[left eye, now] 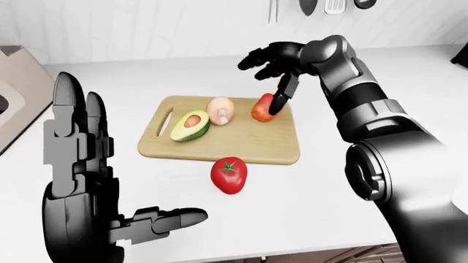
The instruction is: Place the avocado, onion, tomato and bell pepper on the cutting board.
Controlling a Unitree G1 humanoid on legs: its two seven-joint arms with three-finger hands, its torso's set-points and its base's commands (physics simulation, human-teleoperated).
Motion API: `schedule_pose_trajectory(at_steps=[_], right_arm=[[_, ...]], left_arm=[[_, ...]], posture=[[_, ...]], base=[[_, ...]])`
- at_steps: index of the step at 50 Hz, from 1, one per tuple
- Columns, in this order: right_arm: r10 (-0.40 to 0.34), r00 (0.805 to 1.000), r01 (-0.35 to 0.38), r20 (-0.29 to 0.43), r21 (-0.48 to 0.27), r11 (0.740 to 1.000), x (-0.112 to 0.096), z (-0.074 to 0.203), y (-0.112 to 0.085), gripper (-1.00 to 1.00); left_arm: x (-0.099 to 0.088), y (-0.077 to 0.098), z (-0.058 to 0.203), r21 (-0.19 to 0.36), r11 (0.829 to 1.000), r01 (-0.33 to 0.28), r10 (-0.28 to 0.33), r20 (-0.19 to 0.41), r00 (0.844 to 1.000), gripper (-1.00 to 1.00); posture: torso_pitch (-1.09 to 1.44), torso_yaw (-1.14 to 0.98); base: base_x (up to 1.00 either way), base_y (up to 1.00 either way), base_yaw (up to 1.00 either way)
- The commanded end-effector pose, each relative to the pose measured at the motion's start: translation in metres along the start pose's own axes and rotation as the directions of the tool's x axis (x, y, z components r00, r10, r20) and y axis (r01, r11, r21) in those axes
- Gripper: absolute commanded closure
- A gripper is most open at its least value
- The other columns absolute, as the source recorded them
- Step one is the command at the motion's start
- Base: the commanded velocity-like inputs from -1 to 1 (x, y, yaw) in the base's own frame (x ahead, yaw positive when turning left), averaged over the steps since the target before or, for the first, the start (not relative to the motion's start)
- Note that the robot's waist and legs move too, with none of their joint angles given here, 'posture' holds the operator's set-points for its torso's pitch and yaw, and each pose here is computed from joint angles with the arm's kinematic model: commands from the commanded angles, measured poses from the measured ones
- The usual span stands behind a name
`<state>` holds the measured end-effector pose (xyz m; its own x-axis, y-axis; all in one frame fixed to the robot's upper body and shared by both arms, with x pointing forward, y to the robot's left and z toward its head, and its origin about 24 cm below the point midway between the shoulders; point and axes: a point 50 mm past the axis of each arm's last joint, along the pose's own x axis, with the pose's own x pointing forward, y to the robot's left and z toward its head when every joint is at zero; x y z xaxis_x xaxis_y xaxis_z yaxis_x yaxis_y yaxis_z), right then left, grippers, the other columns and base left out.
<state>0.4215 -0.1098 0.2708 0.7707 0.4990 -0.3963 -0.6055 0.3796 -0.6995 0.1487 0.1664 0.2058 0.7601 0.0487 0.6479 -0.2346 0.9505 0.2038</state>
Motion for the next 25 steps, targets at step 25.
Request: schedule_pose_trajectory(at_steps=[25], right_arm=[[-0.021, 0.991, 0.067, 0.133, -0.351, 0.934, -0.061, 0.112, -0.035, -1.0]], left_arm=[[0.0, 0.002, 0.01, 0.001, 1.0, -0.012, 0.012, 0.063, 0.998, -1.0]], posture=[[0.0, 0.0]], base=[[0.0, 0.0, 0.0]])
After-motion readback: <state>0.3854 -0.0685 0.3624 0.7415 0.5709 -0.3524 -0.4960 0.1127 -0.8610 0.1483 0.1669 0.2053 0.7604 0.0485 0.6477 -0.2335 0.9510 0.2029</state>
